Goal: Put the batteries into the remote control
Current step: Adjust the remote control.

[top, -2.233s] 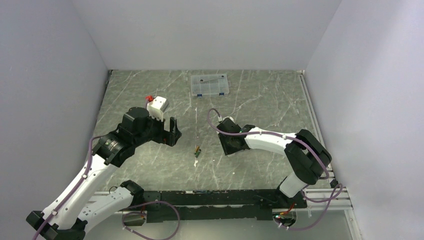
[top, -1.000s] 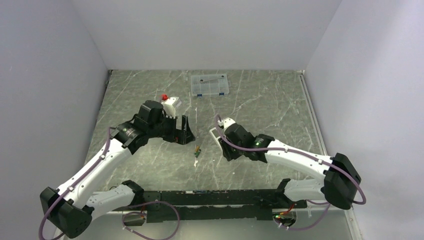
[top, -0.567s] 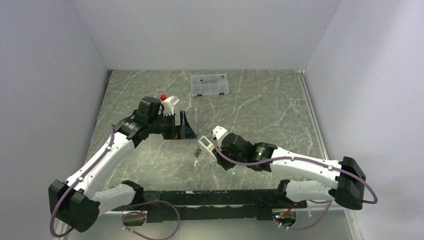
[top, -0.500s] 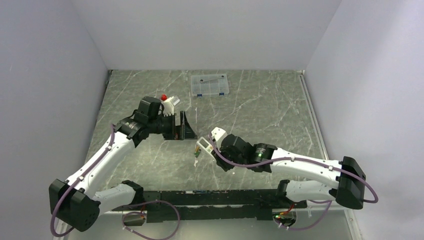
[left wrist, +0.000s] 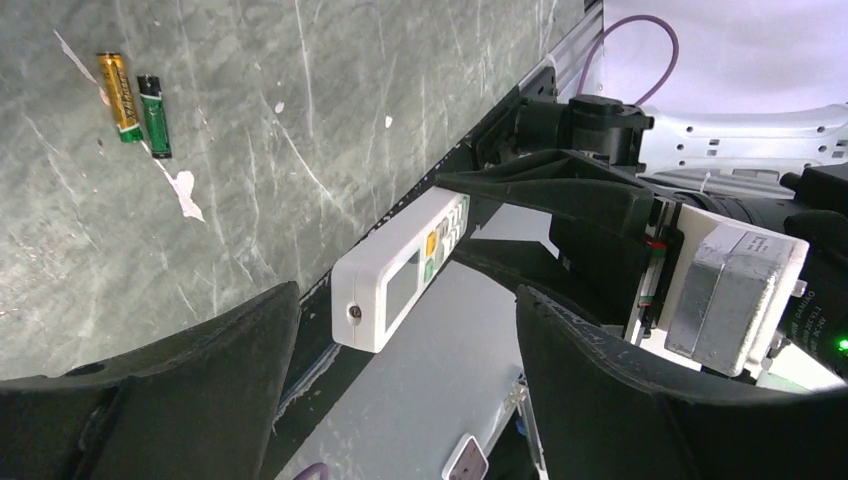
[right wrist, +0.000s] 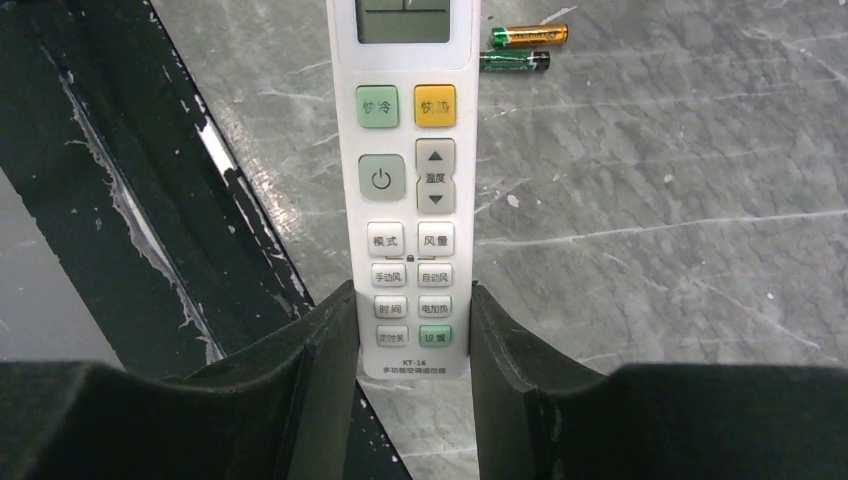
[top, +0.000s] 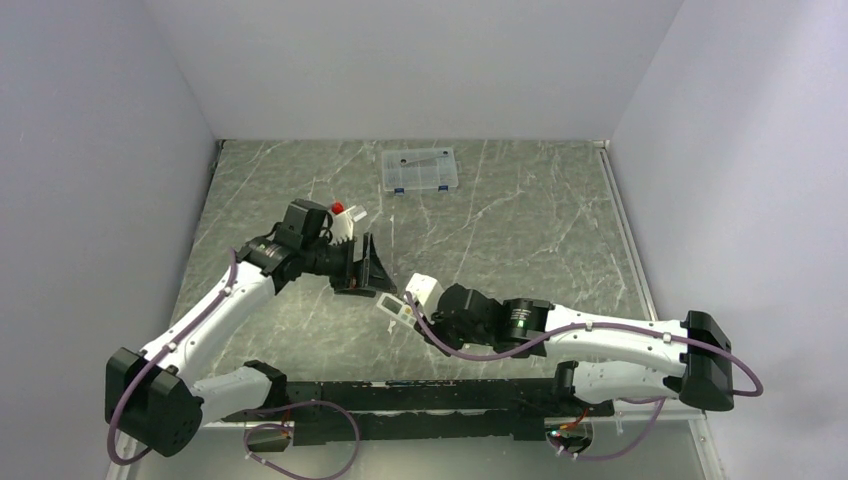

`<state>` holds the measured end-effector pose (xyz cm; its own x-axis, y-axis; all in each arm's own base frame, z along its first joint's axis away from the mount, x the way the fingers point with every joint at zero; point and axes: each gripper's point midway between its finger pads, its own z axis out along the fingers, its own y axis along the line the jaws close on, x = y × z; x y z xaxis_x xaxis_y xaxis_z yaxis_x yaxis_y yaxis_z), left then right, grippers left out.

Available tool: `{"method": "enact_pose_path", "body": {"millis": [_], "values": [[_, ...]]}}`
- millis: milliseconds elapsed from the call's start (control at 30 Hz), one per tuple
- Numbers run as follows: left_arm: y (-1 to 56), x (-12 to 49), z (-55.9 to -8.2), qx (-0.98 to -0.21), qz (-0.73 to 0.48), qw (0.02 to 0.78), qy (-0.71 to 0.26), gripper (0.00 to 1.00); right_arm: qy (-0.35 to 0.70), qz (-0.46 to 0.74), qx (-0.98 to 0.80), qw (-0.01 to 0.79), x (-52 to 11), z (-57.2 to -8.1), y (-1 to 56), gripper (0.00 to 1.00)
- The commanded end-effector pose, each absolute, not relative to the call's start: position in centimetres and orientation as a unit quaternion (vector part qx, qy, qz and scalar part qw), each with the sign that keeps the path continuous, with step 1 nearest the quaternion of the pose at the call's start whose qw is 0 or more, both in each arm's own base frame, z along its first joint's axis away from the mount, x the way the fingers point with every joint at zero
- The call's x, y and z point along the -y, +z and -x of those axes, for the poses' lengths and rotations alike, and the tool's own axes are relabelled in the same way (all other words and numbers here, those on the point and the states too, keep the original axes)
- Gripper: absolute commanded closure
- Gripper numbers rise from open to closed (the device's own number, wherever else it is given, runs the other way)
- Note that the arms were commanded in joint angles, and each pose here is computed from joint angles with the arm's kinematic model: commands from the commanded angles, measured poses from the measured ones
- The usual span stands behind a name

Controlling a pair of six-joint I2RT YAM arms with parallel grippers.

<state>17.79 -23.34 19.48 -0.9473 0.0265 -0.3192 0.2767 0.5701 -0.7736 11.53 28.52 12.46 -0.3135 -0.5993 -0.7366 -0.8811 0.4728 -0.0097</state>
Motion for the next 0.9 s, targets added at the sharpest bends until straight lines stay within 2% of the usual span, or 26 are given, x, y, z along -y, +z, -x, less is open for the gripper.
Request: {"method": "enact_pose_path", "body": {"millis": [0,367,867], "values": [[19.9,23.6,-16.7,-0.865,-0.098,0.116,-0.478,0.16,0.218,0.471,-0.758,0.394,-29.9,-12.3,15.7,1.0],[19.6,24.1,-14.9,-0.843,-0.108,0.071,-0.522,0.27,0.237,0.472,-0.738,0.421,-30.5,-11.9,18.5,1.0],[20.8,24.6,-14.3,-0.822,-0.113,0.061,-0.554,0.45,0.227,0.472,-0.738,0.425,-30.3,-11.7,18.6,1.0]]}}
